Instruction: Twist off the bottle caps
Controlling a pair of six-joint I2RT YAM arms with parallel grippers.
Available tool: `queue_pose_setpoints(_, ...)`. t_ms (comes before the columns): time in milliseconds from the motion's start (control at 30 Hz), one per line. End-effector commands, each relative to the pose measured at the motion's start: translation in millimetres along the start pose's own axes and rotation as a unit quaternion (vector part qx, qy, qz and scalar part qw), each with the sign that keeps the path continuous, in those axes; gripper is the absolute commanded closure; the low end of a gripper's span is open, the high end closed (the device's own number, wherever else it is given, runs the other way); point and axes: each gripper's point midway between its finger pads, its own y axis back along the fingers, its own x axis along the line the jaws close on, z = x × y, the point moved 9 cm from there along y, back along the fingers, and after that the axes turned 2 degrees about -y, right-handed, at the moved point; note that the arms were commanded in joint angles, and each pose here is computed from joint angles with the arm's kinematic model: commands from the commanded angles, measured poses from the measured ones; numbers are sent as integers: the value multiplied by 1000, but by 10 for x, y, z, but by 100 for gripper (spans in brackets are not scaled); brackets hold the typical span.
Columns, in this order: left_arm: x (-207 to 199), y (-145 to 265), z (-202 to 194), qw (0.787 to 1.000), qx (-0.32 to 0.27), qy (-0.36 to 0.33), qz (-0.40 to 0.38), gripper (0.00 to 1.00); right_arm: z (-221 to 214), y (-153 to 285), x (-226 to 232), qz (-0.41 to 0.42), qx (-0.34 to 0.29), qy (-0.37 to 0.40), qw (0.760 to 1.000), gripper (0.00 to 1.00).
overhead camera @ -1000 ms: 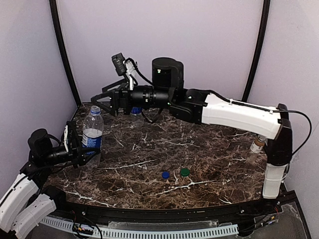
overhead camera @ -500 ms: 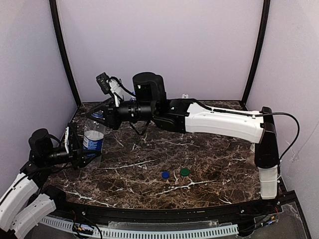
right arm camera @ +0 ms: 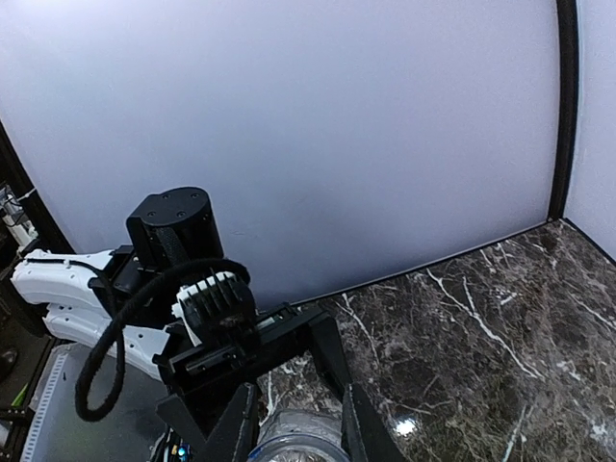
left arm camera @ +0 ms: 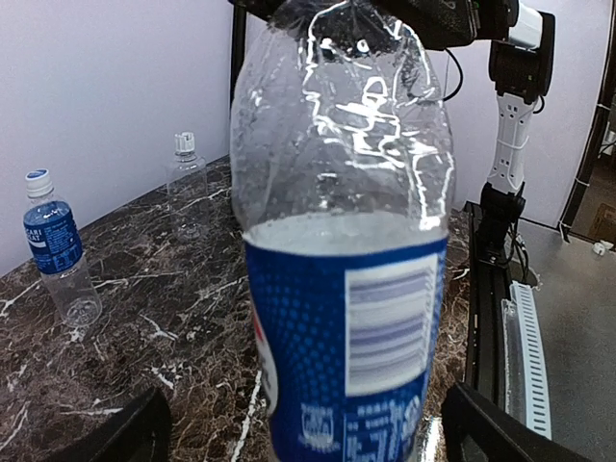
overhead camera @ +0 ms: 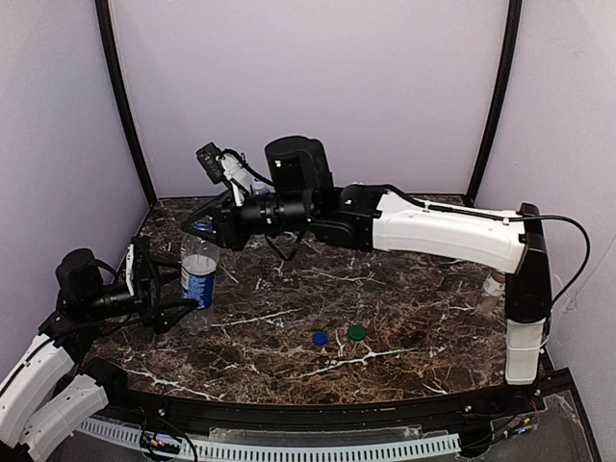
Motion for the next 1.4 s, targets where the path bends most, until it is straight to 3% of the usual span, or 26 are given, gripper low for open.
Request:
queue_pose_setpoints(0, 11, 8, 6, 1000, -6, 0, 16, 1, 229, 532, -98, -81, -12, 7, 997, 100)
queue_pose_setpoints(167, 26, 10, -64, 1000, -2, 7, 27, 1, 86, 1134, -315, -214, 31, -9, 976, 100)
queue_pose_setpoints(333, 27, 8, -129, 1000, -2, 10, 27, 1, -188, 1908, -509, -369, 73, -35, 926, 100)
queue_pose_setpoints(567, 54, 4, -218, 999, -1, 16, 42, 1, -632, 3083, -1087, -569, 67, -82, 816, 100)
queue_pose_setpoints(833, 76, 31, -248, 998, -2, 7, 60, 1, -883, 4010, -1557, -703, 6, -35, 711, 100)
queue_pose_setpoints(1000, 78, 36, -252, 998, -1, 5, 62, 1, -1082, 4364, -1676, -727, -23, -55, 685, 100)
queue_pose_setpoints(1167, 85, 32, -262, 998, -2, 6, 62, 1, -1222, 4564, -1756, -721, -59, -74, 686, 100)
queue_pose_setpoints(1367, 86, 31, -268, 998, -1, 6, 62, 1, -1330, 4610, -1880, -731, -40, -79, 676, 100)
